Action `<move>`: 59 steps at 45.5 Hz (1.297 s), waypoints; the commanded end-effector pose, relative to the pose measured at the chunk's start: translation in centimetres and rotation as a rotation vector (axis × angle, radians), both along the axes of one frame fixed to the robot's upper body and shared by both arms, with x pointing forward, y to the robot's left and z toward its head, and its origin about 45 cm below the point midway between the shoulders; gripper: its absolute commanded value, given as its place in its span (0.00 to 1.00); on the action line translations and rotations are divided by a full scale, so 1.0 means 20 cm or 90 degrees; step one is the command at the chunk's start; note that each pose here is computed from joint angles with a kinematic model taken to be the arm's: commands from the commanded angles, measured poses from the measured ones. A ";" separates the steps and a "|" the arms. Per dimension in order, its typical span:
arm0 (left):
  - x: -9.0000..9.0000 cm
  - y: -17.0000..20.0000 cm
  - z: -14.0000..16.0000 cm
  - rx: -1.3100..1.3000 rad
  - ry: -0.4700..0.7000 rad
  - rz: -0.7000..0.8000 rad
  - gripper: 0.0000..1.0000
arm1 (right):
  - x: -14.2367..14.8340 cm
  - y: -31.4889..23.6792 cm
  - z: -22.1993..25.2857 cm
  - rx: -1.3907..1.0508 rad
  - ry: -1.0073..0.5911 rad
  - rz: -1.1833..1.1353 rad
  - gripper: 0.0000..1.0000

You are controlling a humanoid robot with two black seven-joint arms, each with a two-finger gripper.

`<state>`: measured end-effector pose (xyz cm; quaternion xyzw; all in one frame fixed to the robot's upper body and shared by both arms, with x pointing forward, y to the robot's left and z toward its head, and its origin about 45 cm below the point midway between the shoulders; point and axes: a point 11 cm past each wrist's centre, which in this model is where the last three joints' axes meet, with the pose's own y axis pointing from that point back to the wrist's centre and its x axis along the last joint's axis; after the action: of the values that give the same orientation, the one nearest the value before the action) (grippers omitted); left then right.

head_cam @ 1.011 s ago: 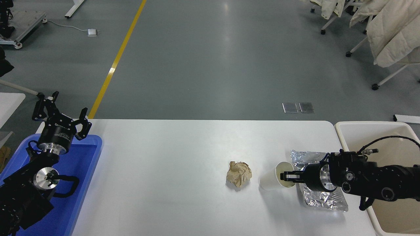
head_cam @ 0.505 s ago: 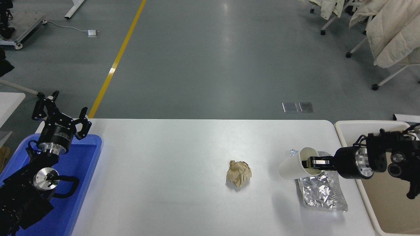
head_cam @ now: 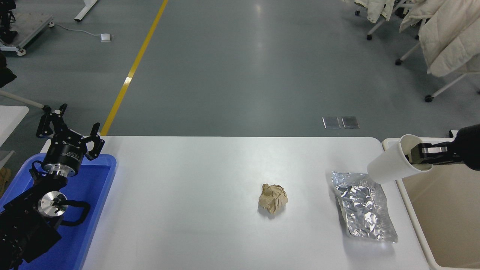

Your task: Clean the table surface

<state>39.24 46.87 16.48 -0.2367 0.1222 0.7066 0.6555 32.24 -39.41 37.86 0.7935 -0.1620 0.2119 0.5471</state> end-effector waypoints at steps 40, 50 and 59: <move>0.00 0.00 0.00 0.000 0.000 0.000 1.00 | 0.10 -0.98 -0.49 -0.106 -0.103 -0.447 0.00; 0.00 0.00 0.00 0.000 0.000 0.000 1.00 | 0.09 -1.16 -0.70 -0.104 -0.132 -0.595 0.00; 0.00 0.00 0.00 0.000 0.000 0.000 1.00 | 0.06 -1.21 -0.90 -0.181 -0.188 -0.647 0.00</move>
<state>39.25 46.87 16.48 -0.2367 0.1222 0.7067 0.6554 34.51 -61.99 24.30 0.5754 -0.5143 0.0423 0.6345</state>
